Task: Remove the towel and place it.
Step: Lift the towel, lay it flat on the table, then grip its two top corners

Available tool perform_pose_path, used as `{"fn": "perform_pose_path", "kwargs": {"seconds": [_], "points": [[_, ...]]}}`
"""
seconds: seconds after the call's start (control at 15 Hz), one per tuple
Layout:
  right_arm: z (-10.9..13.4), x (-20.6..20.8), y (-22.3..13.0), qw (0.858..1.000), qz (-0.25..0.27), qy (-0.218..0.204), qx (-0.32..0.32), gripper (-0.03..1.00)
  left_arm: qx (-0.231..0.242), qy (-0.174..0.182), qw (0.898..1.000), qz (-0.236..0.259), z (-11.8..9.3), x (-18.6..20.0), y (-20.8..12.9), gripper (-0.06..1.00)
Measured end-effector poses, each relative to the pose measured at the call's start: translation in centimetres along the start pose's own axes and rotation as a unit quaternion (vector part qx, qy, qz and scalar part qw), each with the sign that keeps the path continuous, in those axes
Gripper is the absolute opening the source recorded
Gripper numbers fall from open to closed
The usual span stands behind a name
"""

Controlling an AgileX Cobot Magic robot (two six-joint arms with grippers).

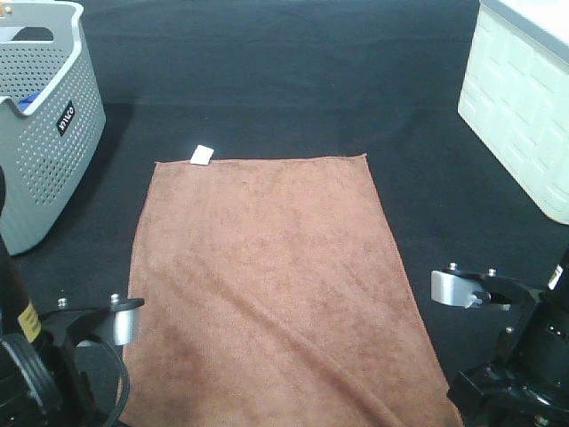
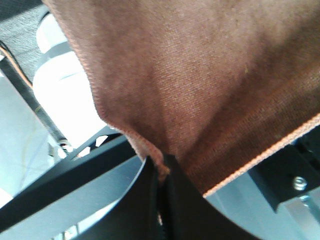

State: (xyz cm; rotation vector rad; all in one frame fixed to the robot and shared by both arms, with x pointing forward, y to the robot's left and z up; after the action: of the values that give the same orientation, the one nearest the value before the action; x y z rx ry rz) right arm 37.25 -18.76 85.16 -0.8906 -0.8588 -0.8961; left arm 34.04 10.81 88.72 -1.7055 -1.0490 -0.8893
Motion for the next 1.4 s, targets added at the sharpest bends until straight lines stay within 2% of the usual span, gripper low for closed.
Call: {"fn": "perform_pose_path", "kwargs": {"seconds": [0.2,0.33,0.47,0.6,0.67,0.8,0.93,1.13,1.27,1.4], "points": [[0.0,0.0,0.1,1.000,-0.004,0.001,0.001,0.05,0.009,-0.004,1.000,-0.007,-0.1,0.0,0.2,0.02],[0.0,0.0,0.1,1.000,-0.003,0.001,0.001,0.12,0.013,-0.005,1.000,-0.010,-0.2,0.0,0.3,0.11],[0.0,0.0,0.1,1.000,-0.003,0.001,0.001,0.25,0.016,-0.009,1.000,-0.015,-0.3,0.0,0.5,0.30],[0.1,0.0,0.1,1.000,-0.003,0.002,-0.001,0.48,0.028,-0.024,0.999,-0.020,-0.7,-0.1,0.6,0.52],[0.1,0.0,0.0,1.000,-0.001,0.003,-0.001,0.58,0.034,-0.034,0.999,-0.022,-1.0,0.0,0.7,0.59],[0.1,0.0,0.0,1.000,-0.001,0.004,-0.001,0.68,0.042,-0.045,0.998,-0.019,-1.3,0.0,0.6,0.64],[0.3,0.4,0.1,1.000,-0.005,0.005,0.003,0.69,0.037,-0.043,0.998,-0.015,-1.6,-0.2,0.3,0.64],[1.2,2.7,1.6,0.998,-0.059,0.003,0.026,0.69,0.031,-0.038,0.999,-0.016,-1.5,-0.1,0.4,0.64],[1.6,5.0,3.3,0.992,-0.121,-0.014,0.032,0.69,-0.004,-0.019,0.999,-0.034,-1.9,1.1,1.2,0.64],[1.2,7.4,4.7,0.985,-0.161,-0.050,0.024,0.69,-0.054,0.022,0.996,-0.073,-2.1,3.2,2.9,0.64]]}}
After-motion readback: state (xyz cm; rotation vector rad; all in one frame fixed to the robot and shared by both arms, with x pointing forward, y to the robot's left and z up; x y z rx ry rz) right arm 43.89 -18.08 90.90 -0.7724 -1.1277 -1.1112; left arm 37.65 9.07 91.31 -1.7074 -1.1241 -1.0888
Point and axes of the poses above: a point on each arm's last joint axis where the gripper is mounted, x pointing back along that axis away from the gripper, z along the wrist's bending axis when the last joint is at zero, y = z × x, the point moved 7 cm from there along -x, pointing out along that axis toward the gripper
